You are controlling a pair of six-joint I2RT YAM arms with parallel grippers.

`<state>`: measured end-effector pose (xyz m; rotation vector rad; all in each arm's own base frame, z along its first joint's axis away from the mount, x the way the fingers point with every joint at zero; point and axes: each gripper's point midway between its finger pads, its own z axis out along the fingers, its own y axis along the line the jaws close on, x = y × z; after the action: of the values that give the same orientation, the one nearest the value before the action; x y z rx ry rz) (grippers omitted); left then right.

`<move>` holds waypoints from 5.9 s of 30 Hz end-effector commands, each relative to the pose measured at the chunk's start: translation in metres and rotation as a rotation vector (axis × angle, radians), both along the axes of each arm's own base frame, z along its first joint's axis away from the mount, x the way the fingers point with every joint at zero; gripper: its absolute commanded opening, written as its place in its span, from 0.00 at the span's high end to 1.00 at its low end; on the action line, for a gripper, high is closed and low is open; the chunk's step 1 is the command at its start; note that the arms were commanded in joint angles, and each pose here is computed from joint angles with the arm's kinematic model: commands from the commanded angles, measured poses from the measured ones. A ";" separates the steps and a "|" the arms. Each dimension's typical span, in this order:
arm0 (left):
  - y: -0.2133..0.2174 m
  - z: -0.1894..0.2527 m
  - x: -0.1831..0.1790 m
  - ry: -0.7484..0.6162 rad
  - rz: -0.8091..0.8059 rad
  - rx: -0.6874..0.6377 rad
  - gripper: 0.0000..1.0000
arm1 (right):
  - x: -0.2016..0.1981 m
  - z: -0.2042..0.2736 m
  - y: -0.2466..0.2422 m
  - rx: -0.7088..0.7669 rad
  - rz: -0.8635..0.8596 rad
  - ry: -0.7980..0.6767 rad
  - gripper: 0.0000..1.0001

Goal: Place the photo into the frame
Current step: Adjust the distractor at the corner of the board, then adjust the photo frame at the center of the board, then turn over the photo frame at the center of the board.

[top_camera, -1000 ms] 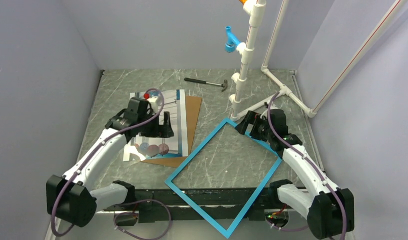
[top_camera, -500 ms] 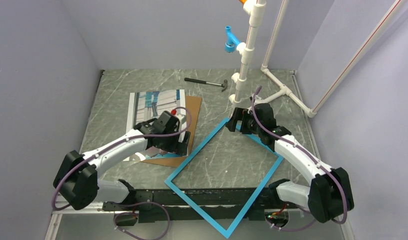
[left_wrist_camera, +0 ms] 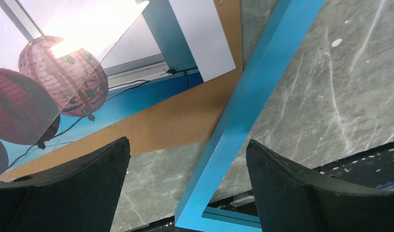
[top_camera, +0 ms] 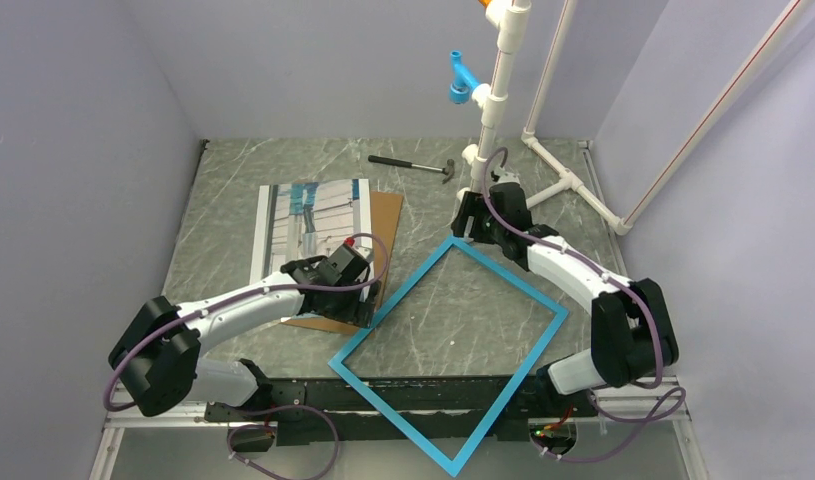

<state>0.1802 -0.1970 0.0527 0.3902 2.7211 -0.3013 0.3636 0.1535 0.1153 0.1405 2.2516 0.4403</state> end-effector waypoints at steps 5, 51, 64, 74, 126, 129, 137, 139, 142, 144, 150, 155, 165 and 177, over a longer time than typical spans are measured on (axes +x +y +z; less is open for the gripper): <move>0.007 0.001 -0.002 -0.043 0.063 -0.007 0.08 | 0.047 0.028 0.012 0.042 -0.054 -0.100 0.32; -0.017 -0.031 -0.043 0.035 -0.096 -0.076 0.53 | -0.003 0.036 -0.031 0.176 -0.063 -0.007 0.28; -0.015 -0.007 -0.034 -0.035 0.083 -0.064 1.00 | -0.046 0.038 -0.047 0.135 -0.053 0.000 0.14; 0.020 0.022 -0.026 -0.137 0.341 -0.093 1.00 | -0.051 0.039 -0.035 0.184 0.006 0.020 0.12; -0.036 -0.016 -0.040 0.071 0.315 -0.358 0.31 | -0.110 -0.011 0.098 0.149 0.309 0.241 0.10; -0.046 -0.012 -0.037 0.075 0.328 -0.381 0.46 | -0.110 -0.011 0.096 0.136 0.309 0.239 0.10; -0.057 -0.006 -0.036 0.076 0.332 -0.373 0.41 | -0.110 -0.008 0.098 0.121 0.323 0.236 0.10; -0.049 -0.006 -0.036 0.061 0.342 -0.343 0.28 | -0.111 -0.009 0.100 0.113 0.328 0.236 0.10; -0.030 -0.004 -0.035 0.028 0.372 -0.289 0.10 | -0.112 -0.009 0.107 0.109 0.337 0.241 0.09; -0.014 -0.002 -0.035 0.004 0.398 -0.246 0.04 | -0.114 -0.007 0.115 0.111 0.350 0.241 0.09; 0.038 0.016 -0.037 -0.083 0.460 -0.097 0.03 | -0.116 -0.008 0.150 0.117 0.402 0.263 0.09; 0.075 0.054 -0.036 -0.184 0.500 -0.016 0.04 | -0.118 -0.011 0.190 0.112 0.452 0.298 0.10; 0.089 0.115 -0.035 -0.307 0.482 -0.139 0.03 | -0.113 -0.036 0.246 0.092 0.472 0.371 0.22; 0.086 0.103 -0.043 -0.279 0.487 -0.206 0.03 | -0.118 -0.072 0.280 0.186 0.493 0.463 0.47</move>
<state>0.1397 -0.1113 0.1626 -0.2724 2.3659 -0.3579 0.2478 0.4116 0.0387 -0.2779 2.7102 0.8477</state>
